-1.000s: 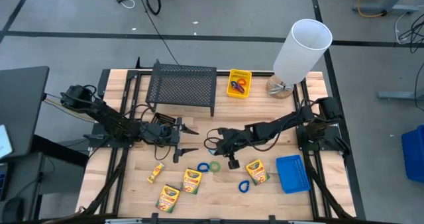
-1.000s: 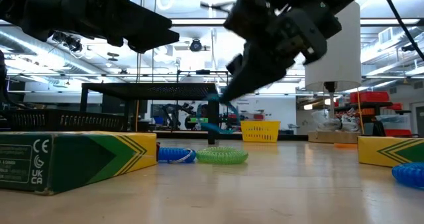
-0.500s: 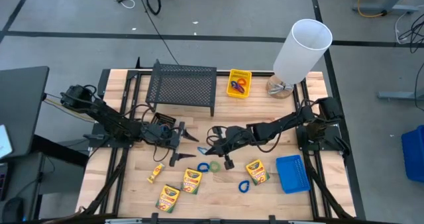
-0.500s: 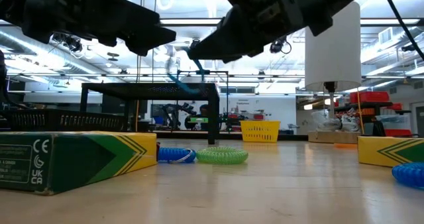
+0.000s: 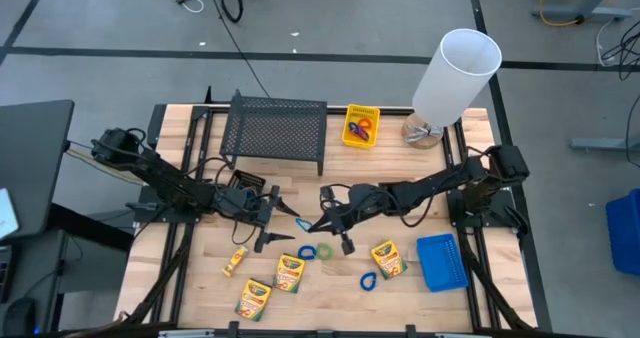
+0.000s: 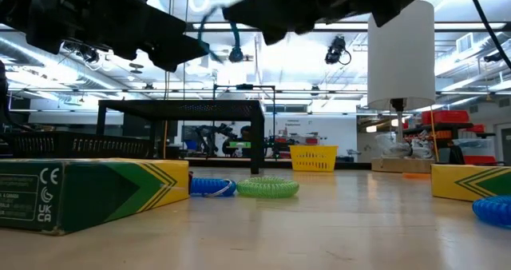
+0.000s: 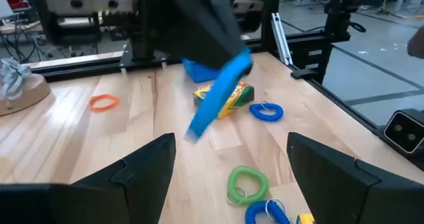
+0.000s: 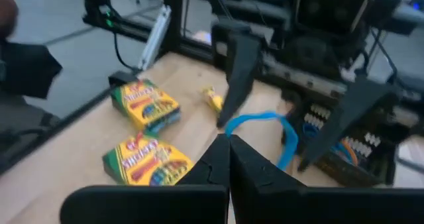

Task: Pick & Place Office Desk Supplies
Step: Put the blue rubber band into the black bin

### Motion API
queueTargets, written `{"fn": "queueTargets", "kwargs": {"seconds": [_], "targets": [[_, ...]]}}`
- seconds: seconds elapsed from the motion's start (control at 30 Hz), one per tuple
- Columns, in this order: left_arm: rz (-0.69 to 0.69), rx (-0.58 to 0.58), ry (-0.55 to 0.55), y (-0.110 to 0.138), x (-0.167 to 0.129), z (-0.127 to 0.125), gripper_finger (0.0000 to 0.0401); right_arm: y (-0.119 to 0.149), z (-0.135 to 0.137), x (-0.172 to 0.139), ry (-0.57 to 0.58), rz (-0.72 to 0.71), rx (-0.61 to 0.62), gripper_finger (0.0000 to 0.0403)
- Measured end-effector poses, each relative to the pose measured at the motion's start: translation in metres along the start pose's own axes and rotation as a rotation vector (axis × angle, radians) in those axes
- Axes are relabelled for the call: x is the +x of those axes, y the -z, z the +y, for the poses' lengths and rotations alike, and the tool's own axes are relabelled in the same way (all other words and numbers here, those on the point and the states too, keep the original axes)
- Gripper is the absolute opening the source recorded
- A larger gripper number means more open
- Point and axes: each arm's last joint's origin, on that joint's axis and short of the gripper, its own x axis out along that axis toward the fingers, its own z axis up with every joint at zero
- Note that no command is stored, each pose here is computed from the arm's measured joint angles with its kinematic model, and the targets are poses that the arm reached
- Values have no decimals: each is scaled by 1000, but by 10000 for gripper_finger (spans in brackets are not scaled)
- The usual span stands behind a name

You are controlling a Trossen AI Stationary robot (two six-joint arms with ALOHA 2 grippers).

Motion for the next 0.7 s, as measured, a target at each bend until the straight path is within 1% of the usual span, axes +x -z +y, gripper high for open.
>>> {"fn": "queueTargets", "kwargs": {"seconds": [0.1, 0.33, 0.43, 0.7], "targets": [[-20, -3, -5, -2, 0, 0, 298, -3, 0, 0, -17, -27, -4, 0], [-84, -15, -30, -8, 0, 2, 292, -4, 0, 0, -16, -44, -7, 0], [-80, -22, -35, -7, 0, 2, 275, -4, 0, 0, -16, -45, -7, 0], [-117, -29, -54, -4, 7, 3, 208, -5, 0, 0, -18, -56, -9, 0]]}}
